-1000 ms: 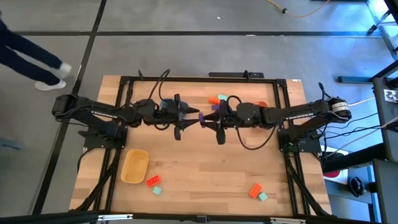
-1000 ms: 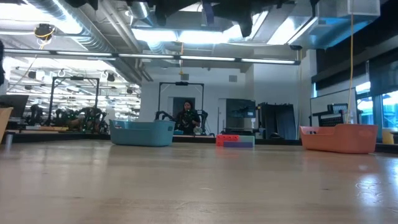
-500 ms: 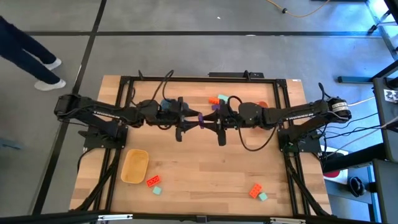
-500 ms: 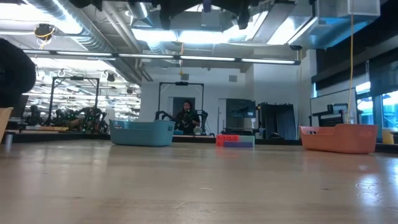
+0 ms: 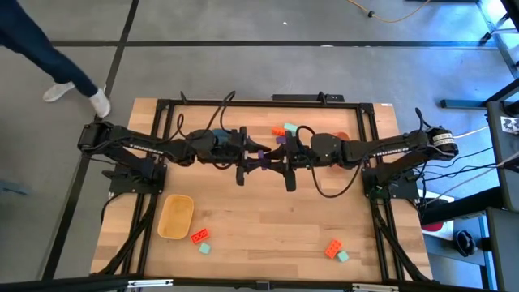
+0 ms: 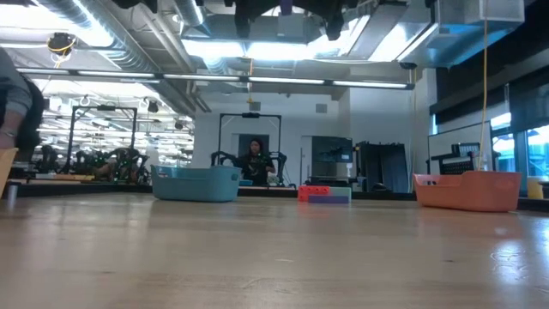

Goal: Sort & place blocks by color
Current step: Put the bottom right violet rectangle block into the blue bin, then put the violet rectangle block into the blue bin

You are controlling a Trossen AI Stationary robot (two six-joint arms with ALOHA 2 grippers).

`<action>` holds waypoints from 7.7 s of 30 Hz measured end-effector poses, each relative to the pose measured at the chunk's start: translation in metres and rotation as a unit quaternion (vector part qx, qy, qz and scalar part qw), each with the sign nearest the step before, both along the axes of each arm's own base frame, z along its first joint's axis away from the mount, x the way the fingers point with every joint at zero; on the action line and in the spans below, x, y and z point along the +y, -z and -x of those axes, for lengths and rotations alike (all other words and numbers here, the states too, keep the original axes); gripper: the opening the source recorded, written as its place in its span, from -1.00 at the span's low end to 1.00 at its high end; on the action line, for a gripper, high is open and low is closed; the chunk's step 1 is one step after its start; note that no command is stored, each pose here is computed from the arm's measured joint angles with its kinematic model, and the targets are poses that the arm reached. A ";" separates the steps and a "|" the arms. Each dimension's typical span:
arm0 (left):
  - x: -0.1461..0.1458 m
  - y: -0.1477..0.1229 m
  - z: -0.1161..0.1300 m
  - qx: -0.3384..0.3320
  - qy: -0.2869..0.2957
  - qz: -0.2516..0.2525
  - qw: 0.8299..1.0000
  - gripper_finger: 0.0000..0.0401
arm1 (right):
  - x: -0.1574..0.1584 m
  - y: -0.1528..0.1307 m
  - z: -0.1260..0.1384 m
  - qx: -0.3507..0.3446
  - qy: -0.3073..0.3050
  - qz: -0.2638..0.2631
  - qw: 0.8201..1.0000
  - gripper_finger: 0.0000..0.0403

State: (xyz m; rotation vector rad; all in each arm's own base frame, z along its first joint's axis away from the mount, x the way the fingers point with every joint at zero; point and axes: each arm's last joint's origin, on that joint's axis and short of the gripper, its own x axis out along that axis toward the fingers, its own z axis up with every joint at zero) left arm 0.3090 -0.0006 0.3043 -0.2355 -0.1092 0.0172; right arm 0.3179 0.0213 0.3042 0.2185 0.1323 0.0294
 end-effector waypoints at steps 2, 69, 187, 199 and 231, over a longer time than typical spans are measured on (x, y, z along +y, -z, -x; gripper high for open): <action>0.000 0.000 0.000 0.000 0.000 0.000 1.000 -0.18 | 0.000 0.000 0.000 0.000 0.001 0.000 1.000 -0.48; 0.007 -0.005 0.137 0.007 -0.017 0.013 1.000 -0.54 | -0.012 -0.002 0.126 -0.169 0.052 -0.083 0.981 0.63; 0.029 -0.076 0.093 0.144 -0.121 -0.030 0.982 -0.28 | -0.011 0.008 0.123 -0.119 0.039 -0.048 0.991 0.63; 0.004 -0.064 0.111 0.026 -0.066 -0.047 0.996 -0.28 | -0.010 0.008 0.123 -0.120 0.038 -0.048 0.991 0.63; 0.001 -0.041 0.145 -0.092 -0.013 -0.018 0.996 -0.28 | -0.011 0.008 0.123 -0.122 0.038 -0.011 0.992 0.63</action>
